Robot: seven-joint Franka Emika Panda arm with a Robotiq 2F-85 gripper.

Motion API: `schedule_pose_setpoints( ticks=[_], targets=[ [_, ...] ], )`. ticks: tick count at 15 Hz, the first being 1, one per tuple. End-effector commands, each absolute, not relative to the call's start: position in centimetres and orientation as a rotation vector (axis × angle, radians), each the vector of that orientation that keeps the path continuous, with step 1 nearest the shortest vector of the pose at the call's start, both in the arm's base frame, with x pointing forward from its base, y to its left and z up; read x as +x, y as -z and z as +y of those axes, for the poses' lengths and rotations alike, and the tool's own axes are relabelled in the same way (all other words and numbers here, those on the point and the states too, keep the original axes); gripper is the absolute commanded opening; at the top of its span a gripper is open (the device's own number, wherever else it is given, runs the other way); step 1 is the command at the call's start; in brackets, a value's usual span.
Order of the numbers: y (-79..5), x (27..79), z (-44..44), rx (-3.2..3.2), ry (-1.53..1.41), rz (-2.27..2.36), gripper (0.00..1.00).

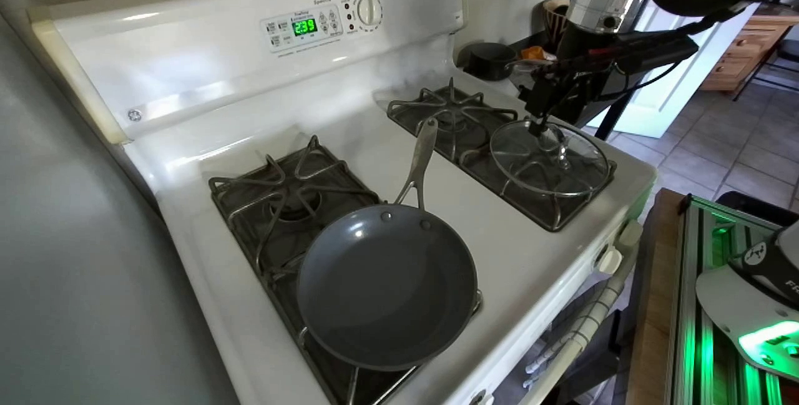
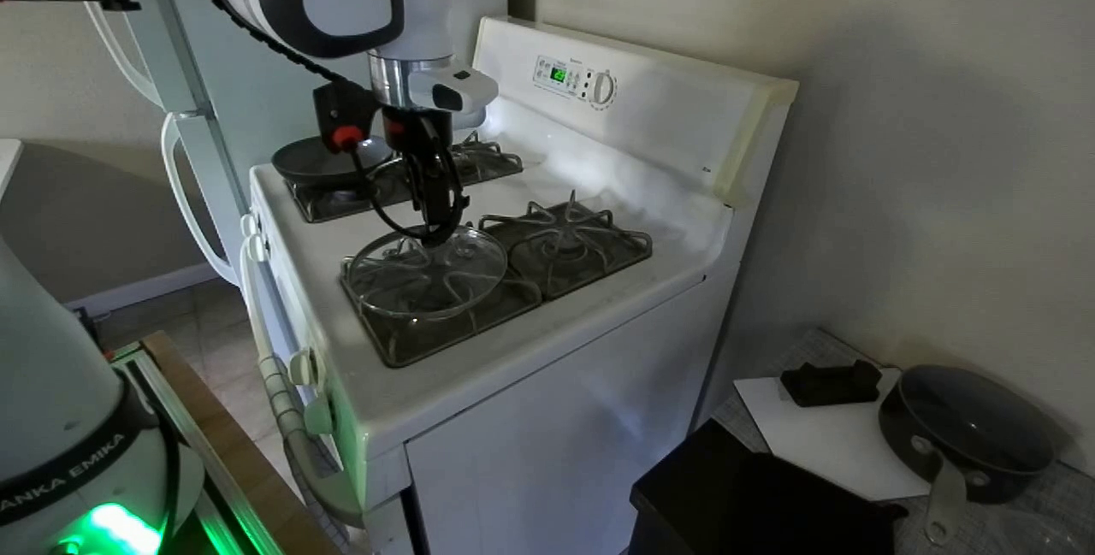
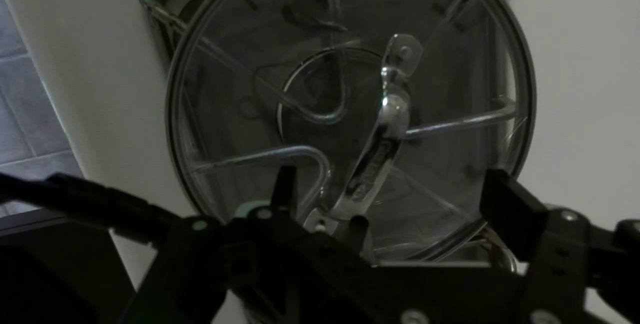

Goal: Put the lid on the pan

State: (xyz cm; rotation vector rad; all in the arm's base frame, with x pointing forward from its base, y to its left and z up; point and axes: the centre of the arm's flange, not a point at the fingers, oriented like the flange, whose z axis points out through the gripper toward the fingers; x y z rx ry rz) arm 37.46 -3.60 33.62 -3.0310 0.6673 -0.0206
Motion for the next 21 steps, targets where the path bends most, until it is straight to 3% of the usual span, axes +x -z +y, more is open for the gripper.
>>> schedule_pose_setpoints(
  ticks=[1,3,4,6,7,9,12,13,19,20,21],
  targets=[
    [-32.13,37.31,-3.18,-3.034,0.031,0.707,0.73],
    [-31.79,37.36,-3.11,-3.035,0.001,0.71,0.72],
    [-31.58,37.37,-3.07,-3.037,-0.004,0.718,0.61],
    [-31.4,37.39,-2.99,-3.034,-0.016,0.725,0.61],
    [-31.35,37.44,-3.0,-3.032,-0.029,0.725,0.5],
    [-31.31,37.56,-3.06,-3.03,-0.025,0.737,0.66],
    [-31.43,37.5,-3.08,-3.025,-0.02,0.752,0.74],
    [-31.48,37.5,-3.07,-3.023,-0.021,0.753,0.68],
    [-32.09,37.69,-3.11,-3.01,0.002,0.776,0.55],
    [-32.1,37.68,-3.11,-3.008,0.002,0.781,0.45],
    [-32.12,37.73,-3.12,-3.008,0.002,0.783,0.48]
  ],
)
